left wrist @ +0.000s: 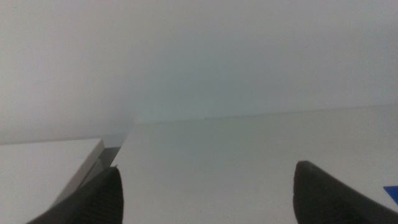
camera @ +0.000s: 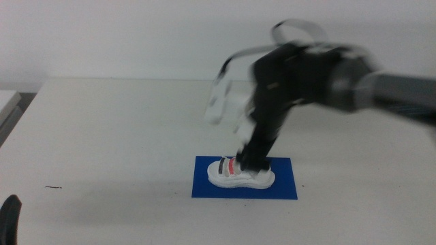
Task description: Use one arm to grab the shoe from the table and place it on the mat.
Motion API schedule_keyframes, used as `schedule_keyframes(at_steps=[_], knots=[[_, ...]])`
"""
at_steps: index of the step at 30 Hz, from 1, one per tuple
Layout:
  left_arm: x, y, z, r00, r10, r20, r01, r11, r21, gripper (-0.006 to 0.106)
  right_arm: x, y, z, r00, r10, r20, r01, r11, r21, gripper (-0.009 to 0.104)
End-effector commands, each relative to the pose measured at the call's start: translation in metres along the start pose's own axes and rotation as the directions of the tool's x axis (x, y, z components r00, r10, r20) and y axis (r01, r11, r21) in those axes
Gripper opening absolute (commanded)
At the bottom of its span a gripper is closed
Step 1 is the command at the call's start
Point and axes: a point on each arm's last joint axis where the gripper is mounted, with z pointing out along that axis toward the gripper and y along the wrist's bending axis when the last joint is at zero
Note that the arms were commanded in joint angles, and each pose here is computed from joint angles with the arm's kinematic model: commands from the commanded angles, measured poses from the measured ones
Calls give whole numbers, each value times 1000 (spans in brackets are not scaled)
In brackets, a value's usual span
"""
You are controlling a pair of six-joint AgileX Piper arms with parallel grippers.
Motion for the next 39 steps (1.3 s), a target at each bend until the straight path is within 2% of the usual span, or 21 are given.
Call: schedule_keyframes(at_steps=[1, 2, 4, 6, 8, 10, 12, 14, 17, 20, 28, 32, 39], knots=[[-1, 0, 0, 1000, -7, 7, 7, 1000, 2, 94, 25, -7, -62, 978, 164, 130, -183, 971, 152, 74], [-1, 0, 0, 1000, -7, 7, 7, 1000, 2, 94, 41, -1, -76, 946, 260, 191, -294, 939, 176, 74], [-1, 0, 0, 1000, -7, 7, 7, 1000, 2, 94, 71, 8, -102, 832, 423, 359, -509, 840, 189, 74], [-1, 0, 0, 1000, -7, 7, 7, 1000, 2, 94, 117, 28, -115, 670, 554, 494, -691, 709, 141, 74], [-1, 0, 0, 1000, -7, 7, 7, 1000, 2, 94, 157, 52, -130, 536, 582, 611, -785, 610, 108, 74], [-1, 0, 0, 1000, -7, 7, 7, 1000, 2, 94, 190, 76, -136, 453, 558, 696, -832, 544, 105, 74], [-1, 0, 0, 1000, -7, 7, 7, 1000, 2, 94, 221, 107, -129, 429, 517, 741, -850, 508, 138, 74], [-1, 0, 0, 1000, -7, 7, 7, 1000, 2, 94, 240, 129, -124, 438, 471, 766, -852, 490, 186, 74], [-1, 0, 0, 1000, -7, 7, 7, 1000, 2, 94, 259, 156, -117, 392, 449, 803, -881, 434, 187, 74], [-1, 0, 0, 1000, -7, 7, 7, 1000, 2, 94, 270, 172, -114, 344, 421, 839, -905, 387, 177, 74], [-1, 0, 0, 1000, -7, 7, 7, 1000, 2, 94, 291, 200, -87, 320, 418, 850, -934, 287, 211, 74], [-1, 0, 0, 1000, -7, 7, 7, 1000, 2, 94, 296, 210, -76, 315, 400, 861, -937, 275, 215, 74], [-1, 0, 0, 1000, -7, 7, 7, 1000, 2, 94, 297, 219, -84, 303, 291, 907, -937, 265, 228, 74]])
